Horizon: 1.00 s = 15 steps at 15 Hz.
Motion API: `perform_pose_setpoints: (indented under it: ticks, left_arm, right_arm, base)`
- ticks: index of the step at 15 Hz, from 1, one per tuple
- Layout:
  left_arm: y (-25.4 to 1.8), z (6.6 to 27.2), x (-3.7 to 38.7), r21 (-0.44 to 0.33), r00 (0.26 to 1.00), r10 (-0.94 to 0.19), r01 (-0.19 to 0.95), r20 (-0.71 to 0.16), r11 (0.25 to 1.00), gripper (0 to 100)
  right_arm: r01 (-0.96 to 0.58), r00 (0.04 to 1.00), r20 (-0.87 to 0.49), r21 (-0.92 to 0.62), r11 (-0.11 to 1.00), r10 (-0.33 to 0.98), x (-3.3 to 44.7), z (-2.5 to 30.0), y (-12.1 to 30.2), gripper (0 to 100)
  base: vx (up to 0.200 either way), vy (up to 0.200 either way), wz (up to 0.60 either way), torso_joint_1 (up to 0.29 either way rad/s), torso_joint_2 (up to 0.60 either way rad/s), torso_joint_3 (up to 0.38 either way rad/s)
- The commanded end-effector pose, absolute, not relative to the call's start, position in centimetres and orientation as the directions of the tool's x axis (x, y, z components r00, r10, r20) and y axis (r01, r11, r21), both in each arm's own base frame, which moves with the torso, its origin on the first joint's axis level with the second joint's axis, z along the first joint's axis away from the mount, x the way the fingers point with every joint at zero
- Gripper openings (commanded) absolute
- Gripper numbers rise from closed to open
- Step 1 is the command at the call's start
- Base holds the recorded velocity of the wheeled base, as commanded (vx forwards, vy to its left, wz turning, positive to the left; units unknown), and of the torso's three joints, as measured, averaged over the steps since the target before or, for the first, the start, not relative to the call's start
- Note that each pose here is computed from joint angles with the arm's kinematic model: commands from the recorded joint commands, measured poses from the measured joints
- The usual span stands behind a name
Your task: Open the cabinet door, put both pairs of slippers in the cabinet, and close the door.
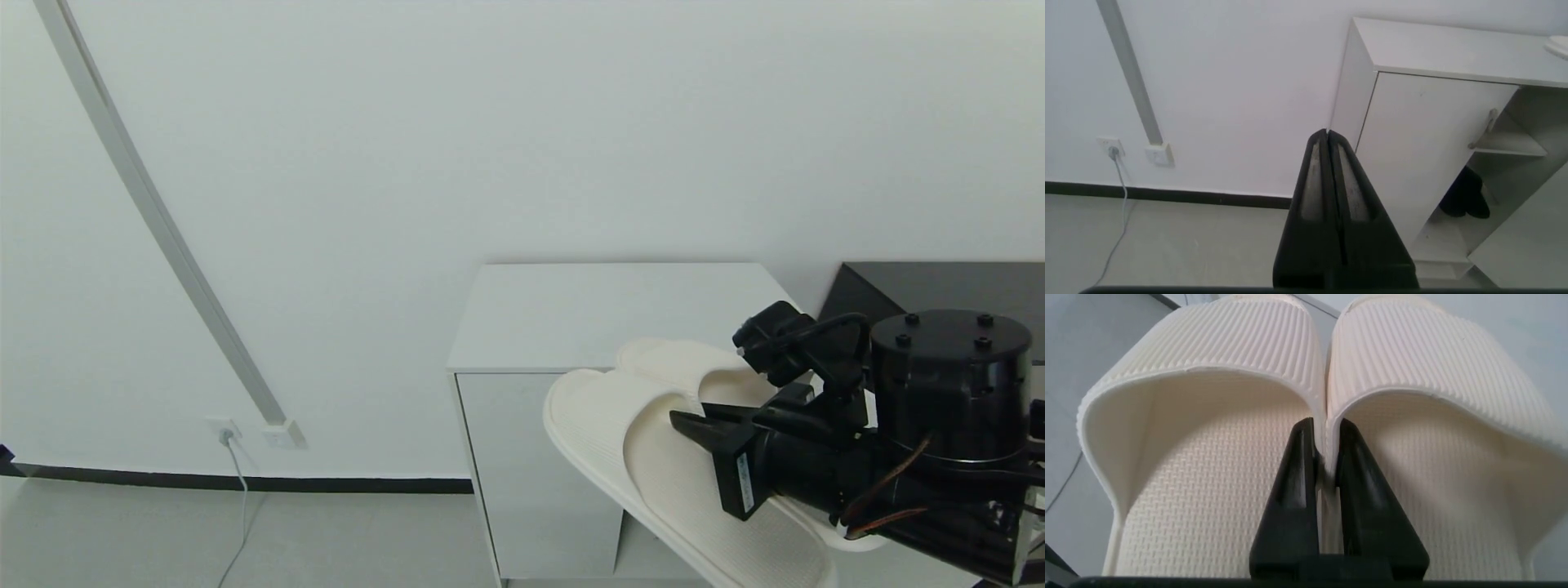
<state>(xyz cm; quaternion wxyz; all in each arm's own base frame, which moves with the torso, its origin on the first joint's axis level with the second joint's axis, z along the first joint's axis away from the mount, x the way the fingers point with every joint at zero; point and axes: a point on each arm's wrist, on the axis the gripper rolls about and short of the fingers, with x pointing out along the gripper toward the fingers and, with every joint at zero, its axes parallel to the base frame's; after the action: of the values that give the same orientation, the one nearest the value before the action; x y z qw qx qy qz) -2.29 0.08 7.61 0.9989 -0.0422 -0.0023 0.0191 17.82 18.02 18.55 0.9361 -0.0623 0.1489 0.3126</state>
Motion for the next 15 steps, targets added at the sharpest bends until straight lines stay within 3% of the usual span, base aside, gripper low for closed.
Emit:
perform_pose_setpoints:
  ticks: [1,15]
  left_arm:
    - [0.08,7.56,-2.28,-0.084,0.999,0.038,-0.038,0.002,0.996,0]
    - [0.08,7.61,-2.29,-0.084,0.999,0.038,-0.038,0.003,0.996,0]
  right_arm:
    - [-0.605,0.758,-0.323,-0.024,0.796,0.566,17.88,18.41,18.11,0]
    - [-0.602,0.766,-0.296,-0.018,0.799,0.571,18.04,17.93,18.11,0]
  base:
    - [0.0,0.0,0.0,0.0,0.0,0.0]
    - [0.0,-0.2,0.0,0.003,0.0,0.003]
